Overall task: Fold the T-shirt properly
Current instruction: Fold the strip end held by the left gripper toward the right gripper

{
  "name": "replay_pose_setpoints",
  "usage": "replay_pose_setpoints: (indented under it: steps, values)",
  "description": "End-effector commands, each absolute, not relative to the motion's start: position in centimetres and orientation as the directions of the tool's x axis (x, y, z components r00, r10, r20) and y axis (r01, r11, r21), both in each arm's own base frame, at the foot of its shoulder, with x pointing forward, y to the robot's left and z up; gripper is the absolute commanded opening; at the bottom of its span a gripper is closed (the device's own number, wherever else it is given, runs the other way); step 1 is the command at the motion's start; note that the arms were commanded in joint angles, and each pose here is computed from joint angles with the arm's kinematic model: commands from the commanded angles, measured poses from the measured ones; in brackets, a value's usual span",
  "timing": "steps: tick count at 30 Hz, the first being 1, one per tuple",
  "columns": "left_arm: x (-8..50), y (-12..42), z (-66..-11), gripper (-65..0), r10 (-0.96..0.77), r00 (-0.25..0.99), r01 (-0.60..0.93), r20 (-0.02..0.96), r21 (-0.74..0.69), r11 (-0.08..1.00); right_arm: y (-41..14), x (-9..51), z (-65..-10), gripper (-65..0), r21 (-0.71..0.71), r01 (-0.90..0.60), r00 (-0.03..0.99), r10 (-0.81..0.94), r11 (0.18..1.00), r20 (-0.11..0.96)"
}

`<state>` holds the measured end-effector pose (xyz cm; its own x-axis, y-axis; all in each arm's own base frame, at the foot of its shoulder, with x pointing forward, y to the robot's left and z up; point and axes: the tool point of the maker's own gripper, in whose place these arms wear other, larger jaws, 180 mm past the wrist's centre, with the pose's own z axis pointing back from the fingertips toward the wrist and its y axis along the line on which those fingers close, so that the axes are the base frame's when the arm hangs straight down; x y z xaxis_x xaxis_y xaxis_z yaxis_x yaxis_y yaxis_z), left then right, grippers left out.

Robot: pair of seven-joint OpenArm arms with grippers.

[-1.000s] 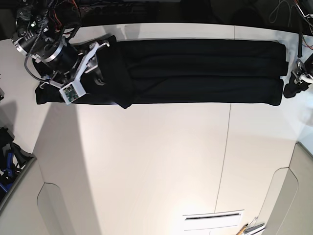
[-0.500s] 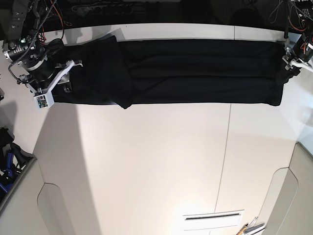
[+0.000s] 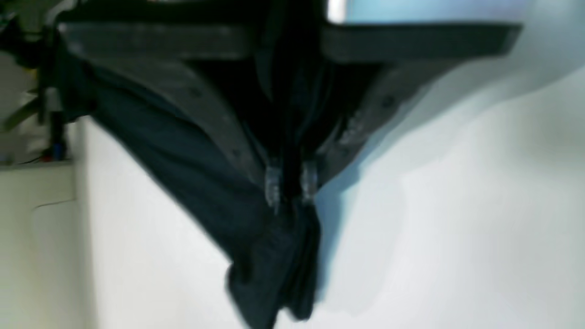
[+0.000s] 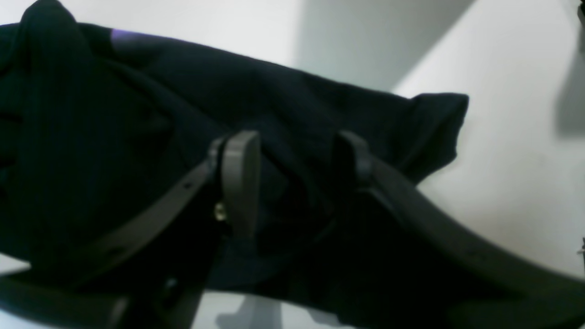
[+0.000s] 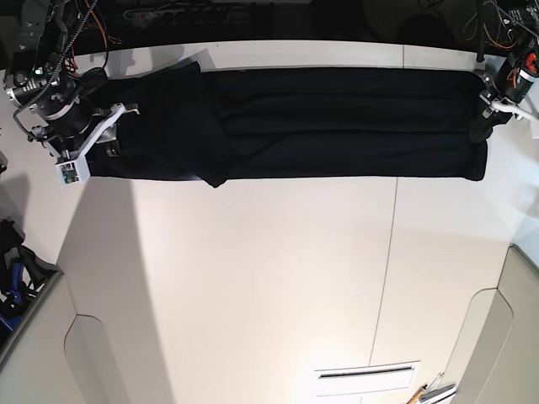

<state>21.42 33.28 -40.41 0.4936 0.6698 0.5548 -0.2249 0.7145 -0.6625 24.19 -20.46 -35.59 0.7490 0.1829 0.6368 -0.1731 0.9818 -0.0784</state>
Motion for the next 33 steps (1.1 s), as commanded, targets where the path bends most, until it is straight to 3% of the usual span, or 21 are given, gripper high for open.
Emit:
replay_pose_setpoints:
  steps: [1, 6, 15, 25, 32, 33]
  values:
    - [22.3, 33.3, -38.5, -65.0, 0.665, 0.479, -0.174, 0.572, -0.681, 0.711, -20.6, 25.0, -34.5, -38.9, -0.089, -0.169, 0.717, 0.185, 0.982, 0.672]
    - [22.3, 29.4, -36.0, -65.0, 0.666, 0.563, -0.037, 0.49, -0.789, 0.613, -23.0, 24.8, -34.6, -38.9, -0.167, -0.075, 0.741, 0.167, 0.983, 0.651]
    - [22.4, 18.5, -33.9, -65.0, 0.584, 0.635, 0.155, 0.506, -0.824, 0.545, -28.2, 23.5, -34.9, -38.9, -0.214, 0.073, 0.774, 0.08, 0.974, 0.629]
    - [23.5, 5.2, -30.2, -65.0, 0.438, 0.731, 0.405, 0.524, -0.849, 0.34, -32.7, 20.8, -38.7, -38.9, -0.207, 0.14, 0.853, -0.012, 0.968, 0.522]
    - [23.3, 1.1, -31.6, -65.0, 0.369, 0.758, 0.417, 0.538, -0.834, 0.361, -31.3, 21.3, -38.8, -38.9, -0.13, 0.109, 0.841, -0.021, 0.986, 0.54]
    - [23.2, 0.7, -31.7, -62.7, 0.352, 0.763, 0.423, 0.542, -0.831, 0.362, -31.3, 21.3, -38.8, -38.9, -0.13, 0.104, 0.841, -0.017, 0.986, 0.54]
